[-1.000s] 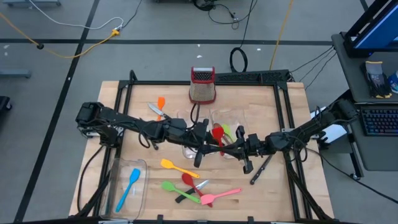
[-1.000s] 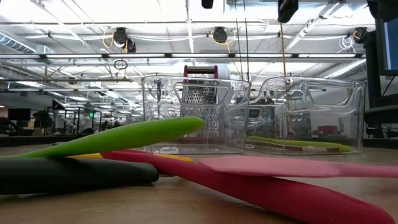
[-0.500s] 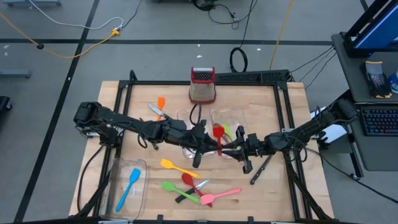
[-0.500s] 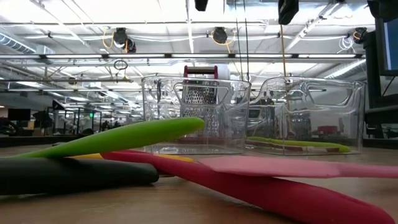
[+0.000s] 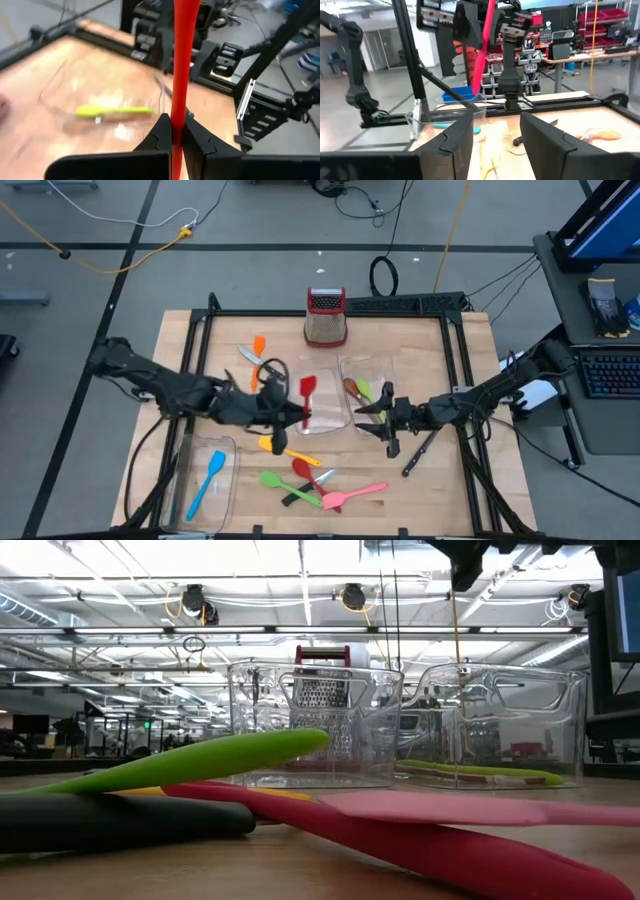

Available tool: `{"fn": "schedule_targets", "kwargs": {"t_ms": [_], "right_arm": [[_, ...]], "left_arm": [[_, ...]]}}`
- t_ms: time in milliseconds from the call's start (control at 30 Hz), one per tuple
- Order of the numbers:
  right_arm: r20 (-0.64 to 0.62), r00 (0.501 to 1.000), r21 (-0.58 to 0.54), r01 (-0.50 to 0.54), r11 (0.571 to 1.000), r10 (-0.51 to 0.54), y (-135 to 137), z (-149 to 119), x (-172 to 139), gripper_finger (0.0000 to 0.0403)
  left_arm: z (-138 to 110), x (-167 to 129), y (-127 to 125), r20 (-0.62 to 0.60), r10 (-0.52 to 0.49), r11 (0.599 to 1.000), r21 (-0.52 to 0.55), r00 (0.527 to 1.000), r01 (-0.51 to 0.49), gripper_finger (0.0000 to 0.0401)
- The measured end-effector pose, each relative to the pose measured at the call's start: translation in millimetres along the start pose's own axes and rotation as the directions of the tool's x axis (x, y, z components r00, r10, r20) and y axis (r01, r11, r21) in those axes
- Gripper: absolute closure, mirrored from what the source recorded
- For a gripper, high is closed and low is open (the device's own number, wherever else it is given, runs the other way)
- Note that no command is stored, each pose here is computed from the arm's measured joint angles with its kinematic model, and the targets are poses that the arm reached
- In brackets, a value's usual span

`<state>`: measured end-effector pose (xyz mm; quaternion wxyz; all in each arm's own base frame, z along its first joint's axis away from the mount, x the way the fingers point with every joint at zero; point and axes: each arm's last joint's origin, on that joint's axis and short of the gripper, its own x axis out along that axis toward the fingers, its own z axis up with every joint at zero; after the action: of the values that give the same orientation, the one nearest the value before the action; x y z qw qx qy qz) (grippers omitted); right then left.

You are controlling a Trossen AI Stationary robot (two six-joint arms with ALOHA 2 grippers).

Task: Pick & Place Kitchen Items
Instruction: Put the red spatula into the left transparent bin

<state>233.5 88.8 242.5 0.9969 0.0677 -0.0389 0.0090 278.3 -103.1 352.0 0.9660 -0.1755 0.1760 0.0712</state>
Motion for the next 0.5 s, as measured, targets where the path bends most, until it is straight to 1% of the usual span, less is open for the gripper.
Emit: {"fn": "schedule_targets", "kwargs": {"t_ms": [67, 133, 233, 300, 400, 433, 500], "right_arm": [[0.001, 1.000, -0.031, 0.002, 1.000, -0.002, -0.1, 0.0, 0.0, 0.0248], [0.001, 1.000, -0.045, 0.003, 0.999, -0.003, -0.3, 0.1, 0.1, 0.0251], [0.001, 1.000, -0.048, 0.008, 0.999, -0.008, -1.7, 0.2, 0.6, 0.0254], [0.002, 1.000, -0.048, 0.012, 0.999, -0.012, -2.3, 0.3, 0.8, 0.0254], [0.002, 1.000, -0.047, 0.012, 0.999, -0.012, -2.3, 0.2, 0.8, 0.0253], [0.002, 1.000, -0.048, 0.012, 0.999, -0.012, -2.3, 0.2, 0.8, 0.0253], [0.001, 1.000, -0.048, 0.011, 0.999, -0.011, -2.3, 0.2, 0.8, 0.0253]], "left_arm": [[-7.1, -7.4, -1.5, -0.049, 0.029, 0.997, -0.066, 0.998, -0.032, 0.0393], [-18.6, -13.9, -3.4, -0.128, 0.053, 0.989, -0.132, 0.990, -0.070, 0.0393], [-33.0, -22.1, -5.6, -0.241, 0.066, 0.962, -0.241, 0.968, -0.125, 0.0393], [-43.3, -28.6, -7.1, -0.324, 0.073, 0.932, -0.314, 0.943, -0.180, 0.0393], [-58.6, -40.0, -9.7, -0.438, 0.094, 0.877, -0.389, 0.894, -0.283, 0.0393], [-63.7, -44.9, -10.2, -0.475, 0.105, 0.856, -0.404, 0.874, -0.322, 0.0393], [-74.3, -55.4, -10.0, -0.546, 0.148, 0.820, -0.398, 0.825, -0.410, 0.0393]]}}
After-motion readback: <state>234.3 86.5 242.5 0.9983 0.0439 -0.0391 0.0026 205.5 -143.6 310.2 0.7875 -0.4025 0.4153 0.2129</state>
